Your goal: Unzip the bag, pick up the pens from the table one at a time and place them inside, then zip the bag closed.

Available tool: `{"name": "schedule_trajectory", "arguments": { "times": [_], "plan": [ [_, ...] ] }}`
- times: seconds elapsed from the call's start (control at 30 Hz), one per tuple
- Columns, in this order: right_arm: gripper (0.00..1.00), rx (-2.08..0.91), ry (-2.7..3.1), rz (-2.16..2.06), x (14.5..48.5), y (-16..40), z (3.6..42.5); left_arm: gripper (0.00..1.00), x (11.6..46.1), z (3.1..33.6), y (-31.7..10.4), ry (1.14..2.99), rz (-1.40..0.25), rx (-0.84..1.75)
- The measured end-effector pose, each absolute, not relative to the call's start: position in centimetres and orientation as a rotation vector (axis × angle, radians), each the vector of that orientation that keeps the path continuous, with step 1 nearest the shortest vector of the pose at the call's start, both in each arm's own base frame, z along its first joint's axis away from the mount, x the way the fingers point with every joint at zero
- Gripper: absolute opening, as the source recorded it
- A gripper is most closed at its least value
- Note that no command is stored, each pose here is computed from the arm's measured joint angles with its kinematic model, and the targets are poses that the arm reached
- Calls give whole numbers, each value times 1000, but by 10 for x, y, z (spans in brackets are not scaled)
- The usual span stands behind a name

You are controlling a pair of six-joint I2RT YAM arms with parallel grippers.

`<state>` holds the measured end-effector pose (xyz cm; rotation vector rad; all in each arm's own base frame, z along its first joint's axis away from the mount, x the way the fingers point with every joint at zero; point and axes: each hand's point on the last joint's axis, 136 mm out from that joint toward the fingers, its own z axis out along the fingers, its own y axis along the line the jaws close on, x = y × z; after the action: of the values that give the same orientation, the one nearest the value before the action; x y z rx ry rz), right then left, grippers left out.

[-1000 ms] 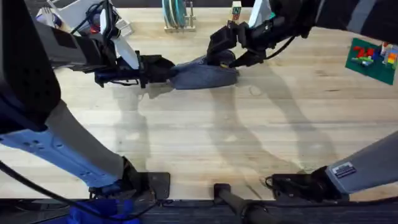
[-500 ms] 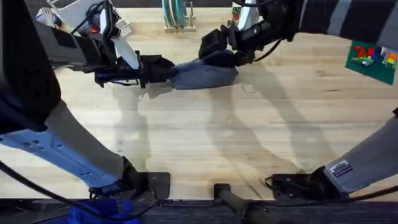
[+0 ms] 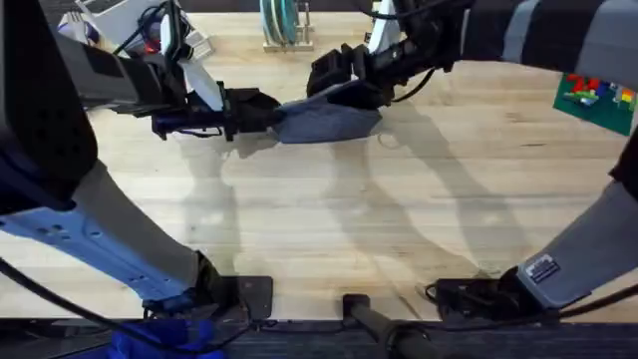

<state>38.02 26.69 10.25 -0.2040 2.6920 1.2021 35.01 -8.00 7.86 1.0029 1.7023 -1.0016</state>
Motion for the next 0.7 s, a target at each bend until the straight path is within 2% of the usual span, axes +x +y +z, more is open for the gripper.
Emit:
{"name": "schedule_trajectory", "arguments": {
  "times": [0.7],
  "plan": [
    [996, -273, 2586, 1525, 369, 289, 135, 41, 350, 79, -80, 1703, -1002, 1003]
  ]
}}
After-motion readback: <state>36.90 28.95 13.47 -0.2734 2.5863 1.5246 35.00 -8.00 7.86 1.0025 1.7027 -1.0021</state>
